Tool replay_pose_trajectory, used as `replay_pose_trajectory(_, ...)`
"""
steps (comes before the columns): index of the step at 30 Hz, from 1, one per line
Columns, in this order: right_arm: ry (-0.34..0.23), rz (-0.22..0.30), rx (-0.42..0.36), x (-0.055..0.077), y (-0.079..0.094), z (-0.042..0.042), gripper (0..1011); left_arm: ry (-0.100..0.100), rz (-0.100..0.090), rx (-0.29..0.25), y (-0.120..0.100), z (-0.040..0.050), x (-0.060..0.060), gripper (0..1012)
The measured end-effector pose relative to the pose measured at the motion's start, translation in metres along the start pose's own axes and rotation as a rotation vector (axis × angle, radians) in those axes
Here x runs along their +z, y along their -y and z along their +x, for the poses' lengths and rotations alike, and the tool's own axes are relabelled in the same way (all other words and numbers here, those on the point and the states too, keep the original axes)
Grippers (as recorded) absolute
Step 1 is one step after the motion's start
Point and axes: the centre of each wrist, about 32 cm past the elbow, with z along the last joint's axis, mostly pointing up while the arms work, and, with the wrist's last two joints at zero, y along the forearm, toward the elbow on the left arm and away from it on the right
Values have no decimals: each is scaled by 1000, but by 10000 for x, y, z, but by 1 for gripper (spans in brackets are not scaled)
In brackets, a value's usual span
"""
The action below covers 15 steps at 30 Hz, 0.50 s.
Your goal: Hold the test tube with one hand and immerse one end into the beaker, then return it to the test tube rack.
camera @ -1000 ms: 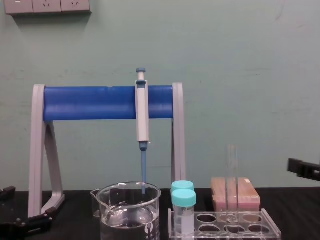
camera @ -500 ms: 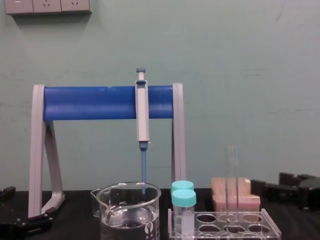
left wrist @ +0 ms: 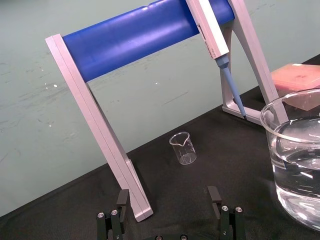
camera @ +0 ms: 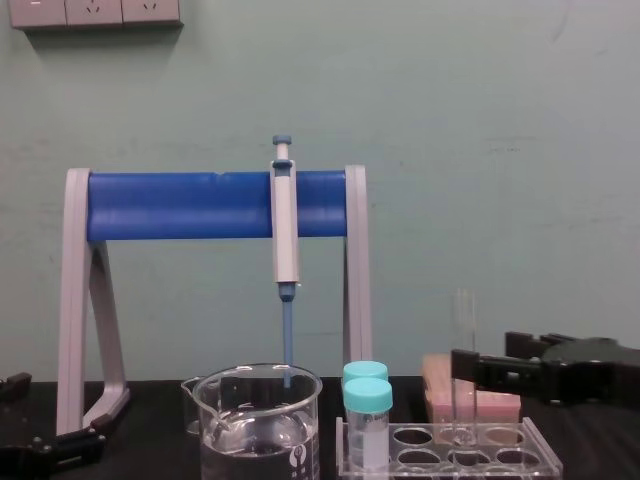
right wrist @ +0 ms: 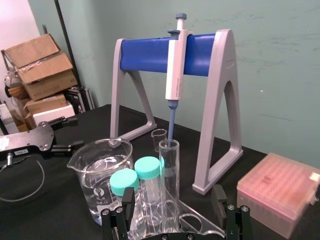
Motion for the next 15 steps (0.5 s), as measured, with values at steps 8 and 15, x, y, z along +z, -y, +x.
replay_pose_trajectory(8, 4, -9, 29, 4, -196, 49, 998, 0, 0, 0, 0, 0, 0, 1000)
replay_pose_trajectory(15, 2, -19, 36, -11, -278, 73, 998, 0, 0, 0, 0, 0, 0, 1000)
